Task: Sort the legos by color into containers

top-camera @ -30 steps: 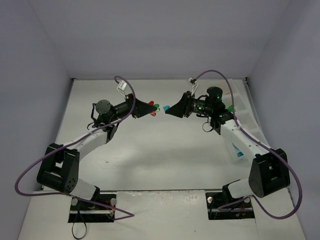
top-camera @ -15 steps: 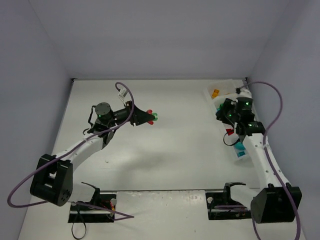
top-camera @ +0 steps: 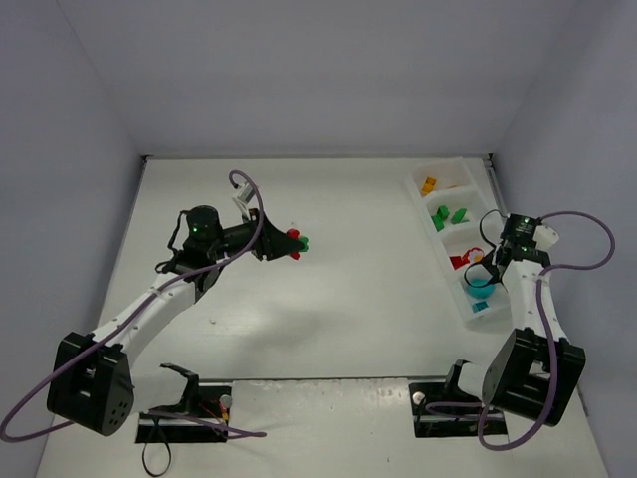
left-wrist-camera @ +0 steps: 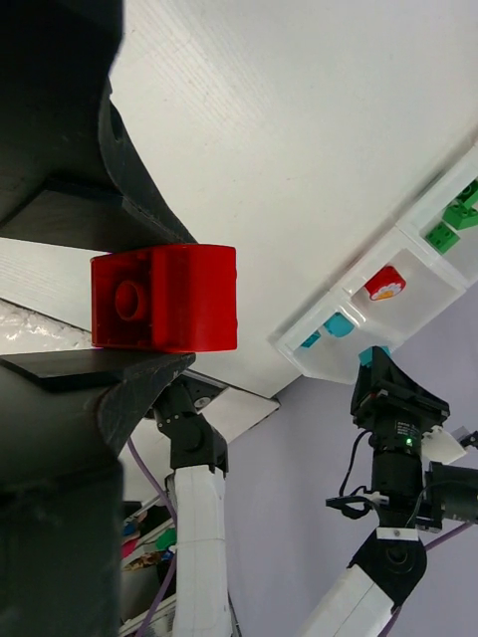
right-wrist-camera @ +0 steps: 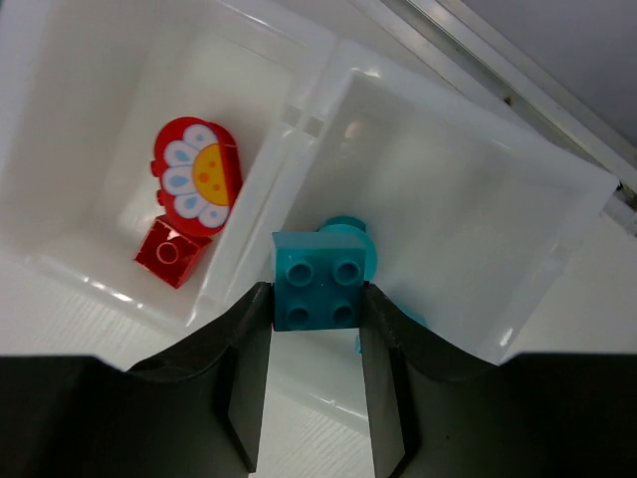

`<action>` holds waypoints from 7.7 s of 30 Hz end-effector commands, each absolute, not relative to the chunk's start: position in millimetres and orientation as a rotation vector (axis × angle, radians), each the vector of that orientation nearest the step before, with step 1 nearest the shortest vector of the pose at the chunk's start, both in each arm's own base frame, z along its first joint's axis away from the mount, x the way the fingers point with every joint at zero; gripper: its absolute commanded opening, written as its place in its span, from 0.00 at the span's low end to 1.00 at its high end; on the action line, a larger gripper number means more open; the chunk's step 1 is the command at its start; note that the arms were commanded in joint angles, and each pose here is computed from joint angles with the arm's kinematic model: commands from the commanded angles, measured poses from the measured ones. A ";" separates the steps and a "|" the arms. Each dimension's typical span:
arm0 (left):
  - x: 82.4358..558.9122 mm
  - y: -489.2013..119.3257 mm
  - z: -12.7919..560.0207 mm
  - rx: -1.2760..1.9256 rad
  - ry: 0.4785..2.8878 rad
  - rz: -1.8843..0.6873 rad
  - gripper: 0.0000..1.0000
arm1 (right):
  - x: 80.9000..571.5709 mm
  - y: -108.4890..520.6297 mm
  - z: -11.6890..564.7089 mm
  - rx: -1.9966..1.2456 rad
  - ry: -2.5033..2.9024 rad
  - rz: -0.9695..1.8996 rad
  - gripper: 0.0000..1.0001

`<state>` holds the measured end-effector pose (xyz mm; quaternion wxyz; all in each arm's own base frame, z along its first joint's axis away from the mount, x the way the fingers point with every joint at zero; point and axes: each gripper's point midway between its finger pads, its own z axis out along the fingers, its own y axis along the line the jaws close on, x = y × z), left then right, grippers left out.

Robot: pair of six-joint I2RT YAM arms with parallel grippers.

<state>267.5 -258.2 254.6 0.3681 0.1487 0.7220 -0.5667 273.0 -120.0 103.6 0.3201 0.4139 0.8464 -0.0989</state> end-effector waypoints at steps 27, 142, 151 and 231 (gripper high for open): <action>268.7 -289.6 321.2 0.526 1.619 -1.576 0.00 | 307.2 191.5 311.1 -0.398 1.717 1.196 0.73; 247.0 -289.2 358.8 0.429 1.942 -1.698 0.00 | 258.2 303.5 321.7 -1.247 1.233 0.867 0.46; 247.6 -290.6 354.5 0.424 1.958 -1.702 0.00 | 257.8 307.2 330.2 -1.242 1.206 0.874 0.45; 244.9 -276.1 311.0 0.424 2.053 -1.609 0.03 | 495.7 -50.0 178.9 0.225 2.020 0.084 0.25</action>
